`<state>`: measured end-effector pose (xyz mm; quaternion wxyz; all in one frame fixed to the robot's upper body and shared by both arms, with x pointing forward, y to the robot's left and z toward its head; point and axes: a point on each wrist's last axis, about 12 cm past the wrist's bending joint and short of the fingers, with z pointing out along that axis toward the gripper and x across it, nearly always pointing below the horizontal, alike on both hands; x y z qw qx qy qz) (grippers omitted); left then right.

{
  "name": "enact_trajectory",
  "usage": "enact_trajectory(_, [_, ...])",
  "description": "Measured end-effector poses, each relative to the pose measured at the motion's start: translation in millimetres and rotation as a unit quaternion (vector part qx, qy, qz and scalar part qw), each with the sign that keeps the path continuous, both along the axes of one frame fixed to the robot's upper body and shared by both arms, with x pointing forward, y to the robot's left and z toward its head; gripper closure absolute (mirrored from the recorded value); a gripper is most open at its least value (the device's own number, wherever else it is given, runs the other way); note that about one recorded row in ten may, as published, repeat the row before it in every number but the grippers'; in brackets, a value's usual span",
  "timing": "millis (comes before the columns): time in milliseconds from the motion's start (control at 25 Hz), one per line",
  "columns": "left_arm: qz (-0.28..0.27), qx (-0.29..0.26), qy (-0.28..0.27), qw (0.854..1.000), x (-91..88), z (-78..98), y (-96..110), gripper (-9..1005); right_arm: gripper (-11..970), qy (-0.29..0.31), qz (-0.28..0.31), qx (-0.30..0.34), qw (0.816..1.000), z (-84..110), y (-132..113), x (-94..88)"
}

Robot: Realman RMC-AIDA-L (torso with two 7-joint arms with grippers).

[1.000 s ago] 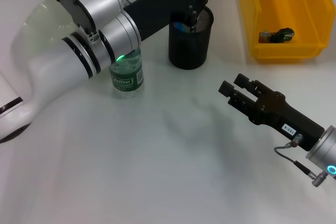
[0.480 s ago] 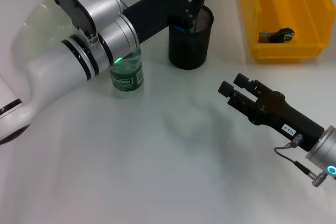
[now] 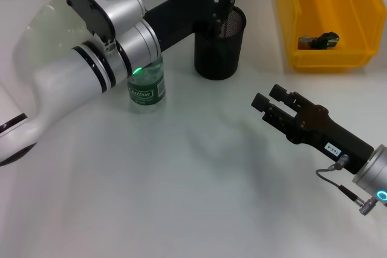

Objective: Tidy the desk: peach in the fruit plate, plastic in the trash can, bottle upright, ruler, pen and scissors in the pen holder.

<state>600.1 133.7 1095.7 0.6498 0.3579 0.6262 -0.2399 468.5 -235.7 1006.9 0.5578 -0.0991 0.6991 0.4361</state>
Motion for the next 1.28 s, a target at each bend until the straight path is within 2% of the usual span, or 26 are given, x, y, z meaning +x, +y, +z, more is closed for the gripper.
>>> enact_trajectory(400, [-0.001, -0.006, 0.004, 1.0, 1.5, 2.7, -4.4, 774, 265, -0.001, 0.0, 0.0, 1.0, 0.2, -0.2, 0.2])
enact_trajectory(640, [-0.003, -0.013, 0.002, 1.0, 0.7, 4.0, -4.6, 517, 265, -0.002, -0.001, 0.0, 1.0, 0.5, -0.5, 0.7])
enact_trajectory(760, [-0.023, -0.06, 0.009, 0.998, -6.7, 9.1, -3.6, 422, 265, -0.004, -0.001, 0.001, 1.0, 1.1, -0.8, 1.0])
enact_trajectory(800, [-0.035, -0.101, 0.027, 0.994, -11.7, 11.9, 0.2, 391, 265, -0.006, 0.001, 0.001, 1.0, 1.7, -0.8, 0.9])
enact_trajectory(840, [-0.035, -0.101, 0.027, 0.994, -11.7, 11.9, 0.2, 391, 265, -0.006, 0.001, 0.001, 1.0, 1.7, -0.8, 0.9])
enact_trajectory(1000, [-0.072, -0.182, 0.075, 0.978, -18.2, 22.4, 18.5, 393, 265, -0.02, 0.005, 0.008, 1.0, 6.0, -3.6, 0.4])
enact_trajectory(1160, [-0.113, -0.191, 0.105, 0.969, -20.3, 29.4, 39.2, 395, 264, -0.029, 0.006, 0.009, 1.0, 7.9, -6.9, -0.5])
enact_trajectory(1200, [-0.151, -0.18, 0.13, 0.963, -23.3, 33.1, 48.5, 395, 264, -0.033, 0.006, 0.01, 0.999, 8.8, -8.2, -1.3])
enact_trajectory(1240, [-0.151, -0.18, 0.13, 0.963, -23.3, 33.1, 48.5, 396, 264, -0.033, 0.006, 0.01, 0.999, 8.8, -8.2, -1.3])
enact_trajectory(1280, [-0.176, -0.171, 0.142, 0.959, -26.4, 34.8, 52.3, 396, 264, -0.034, 0.007, 0.011, 0.999, 9.2, -8.6, -1.5])
